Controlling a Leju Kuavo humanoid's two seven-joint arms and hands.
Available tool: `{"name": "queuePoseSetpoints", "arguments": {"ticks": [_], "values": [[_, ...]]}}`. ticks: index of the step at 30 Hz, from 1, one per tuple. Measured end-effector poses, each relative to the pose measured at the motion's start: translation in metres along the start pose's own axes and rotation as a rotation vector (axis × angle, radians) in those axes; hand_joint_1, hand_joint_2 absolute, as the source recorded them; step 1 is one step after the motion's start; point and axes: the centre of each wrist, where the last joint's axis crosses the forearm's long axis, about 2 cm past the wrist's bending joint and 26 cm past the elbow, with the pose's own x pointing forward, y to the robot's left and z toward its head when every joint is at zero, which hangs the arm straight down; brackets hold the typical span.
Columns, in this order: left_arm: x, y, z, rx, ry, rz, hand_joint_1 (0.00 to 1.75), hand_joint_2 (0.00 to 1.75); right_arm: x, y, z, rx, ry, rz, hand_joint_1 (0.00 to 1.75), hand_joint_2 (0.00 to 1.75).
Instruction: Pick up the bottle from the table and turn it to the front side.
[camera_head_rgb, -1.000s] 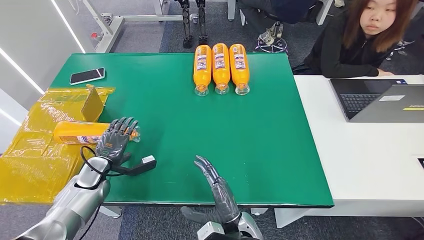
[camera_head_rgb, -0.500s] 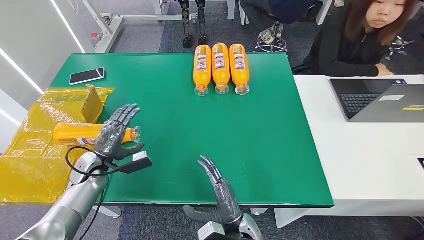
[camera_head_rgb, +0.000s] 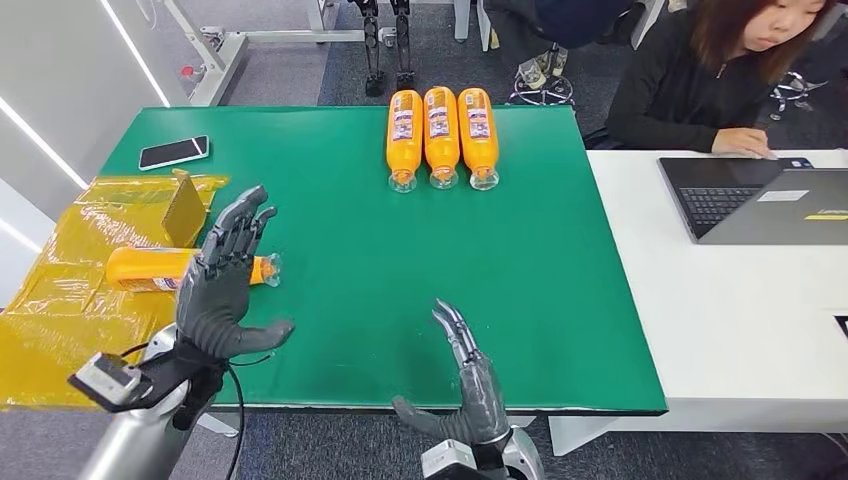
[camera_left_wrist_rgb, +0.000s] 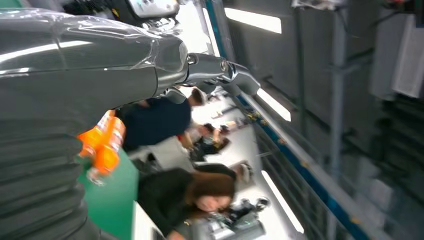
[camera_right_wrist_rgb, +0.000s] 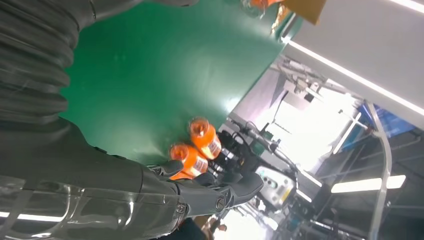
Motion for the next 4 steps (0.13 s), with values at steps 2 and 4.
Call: {"name": "queuePoseSetpoints", "arguments": {"ticks": [2,4], "values": [[0.007,-0.012,-0.006,-0.017,-0.039,0.041,0.0,1.75,0.001,-0.006,-0.002,-0.026,-0.008,0.016,0.0,1.75],[0.01,-0.019,-0.01,-0.025,-0.061,0.068,0.0,1.75,0.001,-0.011,-0.002,-0.046,-0.013,0.027,0.0,1.75]]}}
